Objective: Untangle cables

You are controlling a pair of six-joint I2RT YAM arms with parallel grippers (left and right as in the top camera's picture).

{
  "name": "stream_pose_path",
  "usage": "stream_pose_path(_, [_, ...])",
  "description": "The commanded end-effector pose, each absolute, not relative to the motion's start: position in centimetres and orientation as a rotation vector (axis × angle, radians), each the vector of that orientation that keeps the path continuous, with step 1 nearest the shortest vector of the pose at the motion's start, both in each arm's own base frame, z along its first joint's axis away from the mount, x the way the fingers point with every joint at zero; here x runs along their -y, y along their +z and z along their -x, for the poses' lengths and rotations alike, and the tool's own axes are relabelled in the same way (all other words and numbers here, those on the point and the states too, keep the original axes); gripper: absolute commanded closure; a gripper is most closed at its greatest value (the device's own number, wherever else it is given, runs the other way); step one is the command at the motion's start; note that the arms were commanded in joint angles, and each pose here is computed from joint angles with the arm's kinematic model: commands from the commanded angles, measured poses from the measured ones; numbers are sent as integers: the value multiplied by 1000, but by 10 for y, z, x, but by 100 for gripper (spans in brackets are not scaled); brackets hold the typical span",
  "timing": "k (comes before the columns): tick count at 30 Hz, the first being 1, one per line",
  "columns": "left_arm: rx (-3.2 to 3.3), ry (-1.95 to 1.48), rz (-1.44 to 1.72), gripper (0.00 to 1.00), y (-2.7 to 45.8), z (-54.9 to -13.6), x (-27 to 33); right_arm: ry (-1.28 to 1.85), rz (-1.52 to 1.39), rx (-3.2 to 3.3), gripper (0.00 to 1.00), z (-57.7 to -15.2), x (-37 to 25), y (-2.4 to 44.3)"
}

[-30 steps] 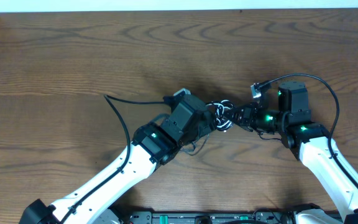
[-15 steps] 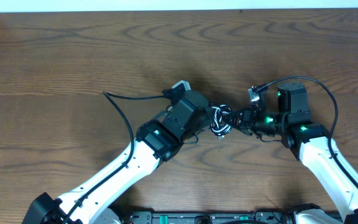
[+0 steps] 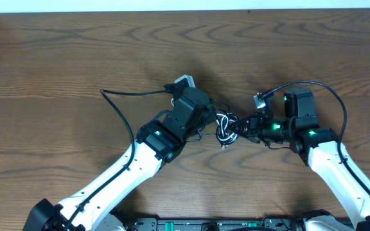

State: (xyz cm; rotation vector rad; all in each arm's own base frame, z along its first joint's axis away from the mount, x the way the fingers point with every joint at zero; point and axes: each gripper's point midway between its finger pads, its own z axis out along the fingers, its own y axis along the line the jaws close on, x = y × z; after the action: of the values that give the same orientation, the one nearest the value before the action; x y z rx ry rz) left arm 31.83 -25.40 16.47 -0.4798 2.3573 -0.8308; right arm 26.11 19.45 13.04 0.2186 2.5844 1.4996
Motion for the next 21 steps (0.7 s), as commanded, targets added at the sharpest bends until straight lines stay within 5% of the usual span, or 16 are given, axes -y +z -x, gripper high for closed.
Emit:
stream_pose_path(1, [-2339, -876, 418, 92, 175, -319, 259, 1392, -184, -2626, 99, -259, -191, 118])
stream_pose_path(7, [-2241, -1168, 311, 93, 229, -314, 273, 944, -307, -2795, 99, -252, -153, 72])
stream_pose_path(16, [-2070, -1151, 337, 92, 281, -327, 209, 849, -310, -2820, 99, -250, -144, 65])
stream_pose_path(17, [-2092, -1123, 350, 86, 275, -327, 202, 854, -308, -2818, 99, -250, -144, 65])
stream_pose_path(20, [-2211, -1038, 361, 47, 247, -319, 193, 906, -283, -2794, 99, -253, -150, 70])
stream_pose_path(21, [-2267, -1003, 359, 43, 235, -314, 191, 944, -253, -2775, 99, -255, -155, 74])
